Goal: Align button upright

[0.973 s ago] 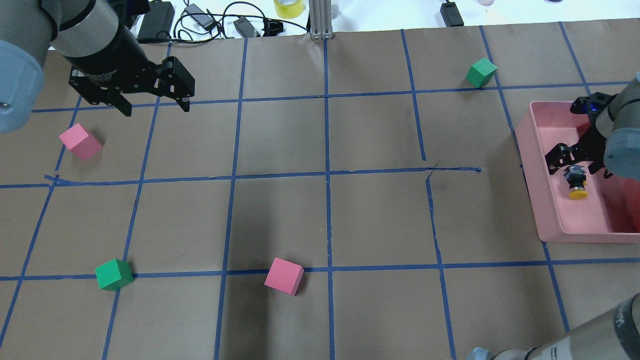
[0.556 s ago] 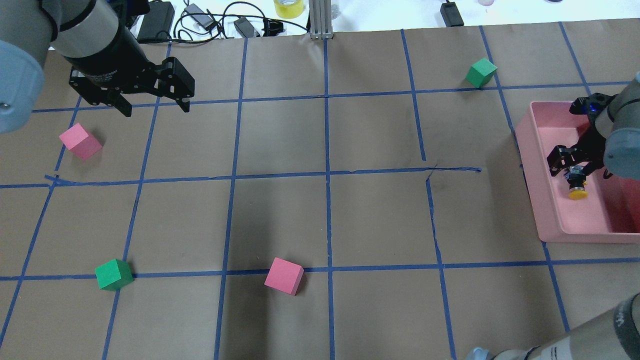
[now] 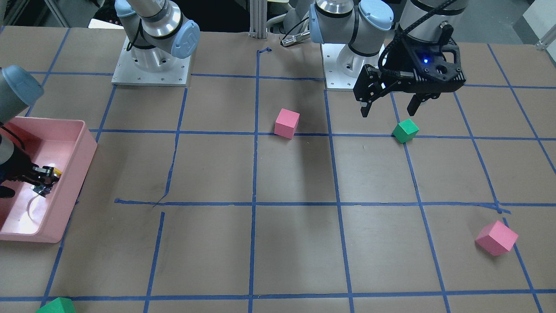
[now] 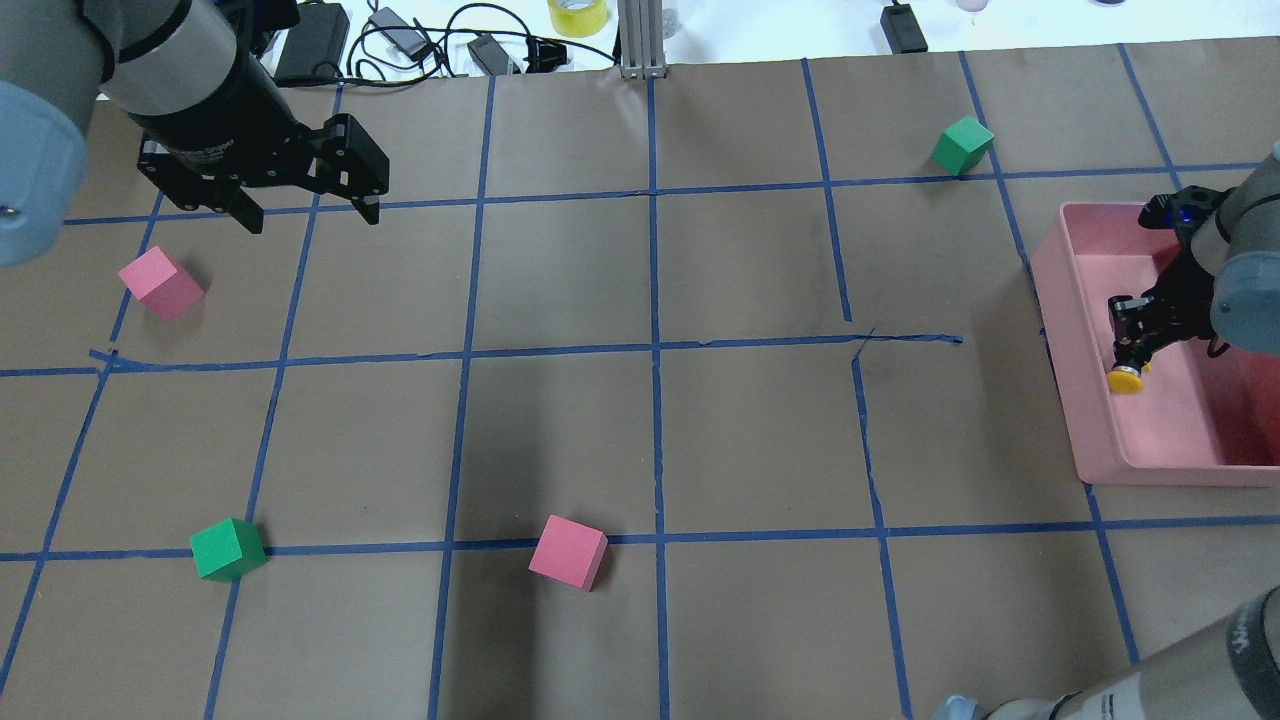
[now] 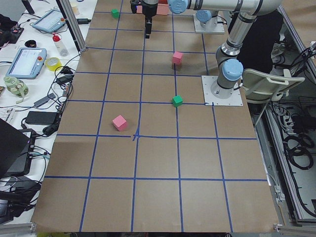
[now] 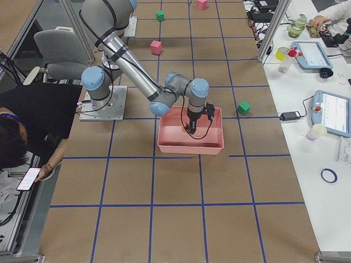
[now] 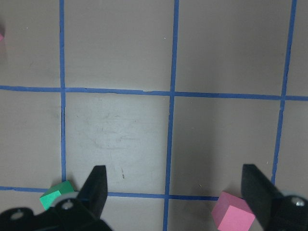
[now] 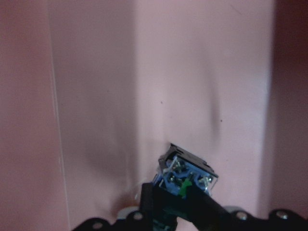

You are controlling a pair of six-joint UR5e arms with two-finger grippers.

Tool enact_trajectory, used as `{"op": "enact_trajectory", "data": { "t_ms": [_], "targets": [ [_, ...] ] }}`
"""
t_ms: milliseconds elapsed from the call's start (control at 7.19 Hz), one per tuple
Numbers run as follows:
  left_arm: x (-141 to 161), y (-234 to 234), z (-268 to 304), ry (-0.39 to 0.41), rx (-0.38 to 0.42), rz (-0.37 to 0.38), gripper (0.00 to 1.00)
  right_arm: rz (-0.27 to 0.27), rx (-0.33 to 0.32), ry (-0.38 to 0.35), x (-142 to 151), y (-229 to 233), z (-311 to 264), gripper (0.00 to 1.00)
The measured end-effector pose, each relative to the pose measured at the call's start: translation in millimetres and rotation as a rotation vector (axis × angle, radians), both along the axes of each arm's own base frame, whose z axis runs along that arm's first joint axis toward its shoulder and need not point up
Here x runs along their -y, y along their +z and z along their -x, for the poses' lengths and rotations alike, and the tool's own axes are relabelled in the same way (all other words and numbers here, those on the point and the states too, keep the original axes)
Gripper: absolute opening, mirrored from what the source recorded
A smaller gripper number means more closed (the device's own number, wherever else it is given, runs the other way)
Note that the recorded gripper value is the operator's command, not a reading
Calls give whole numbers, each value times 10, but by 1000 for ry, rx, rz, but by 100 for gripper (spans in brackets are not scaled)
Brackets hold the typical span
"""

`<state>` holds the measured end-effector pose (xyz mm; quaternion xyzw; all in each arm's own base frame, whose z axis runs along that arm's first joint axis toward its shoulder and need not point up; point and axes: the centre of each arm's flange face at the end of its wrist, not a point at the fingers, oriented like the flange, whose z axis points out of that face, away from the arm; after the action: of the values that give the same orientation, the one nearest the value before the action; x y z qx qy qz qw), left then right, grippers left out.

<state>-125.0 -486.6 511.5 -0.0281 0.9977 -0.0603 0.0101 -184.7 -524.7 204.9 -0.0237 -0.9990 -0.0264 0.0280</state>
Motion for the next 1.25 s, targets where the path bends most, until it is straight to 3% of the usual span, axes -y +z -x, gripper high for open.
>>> {"op": "enact_trajectory", "data": {
  "t_ms": [556, 834, 1251],
  "targets": [
    [-1, -1, 1, 0, 0, 0, 100, -3, 6, 38, 46, 66, 26, 0],
    [-1, -1, 1, 0, 0, 0, 100, 5, 0, 40, 95, 141, 58, 38],
    [1, -3, 1, 0, 0, -1, 100, 25, 0, 34, 125, 173, 61, 61]
  ]
}}
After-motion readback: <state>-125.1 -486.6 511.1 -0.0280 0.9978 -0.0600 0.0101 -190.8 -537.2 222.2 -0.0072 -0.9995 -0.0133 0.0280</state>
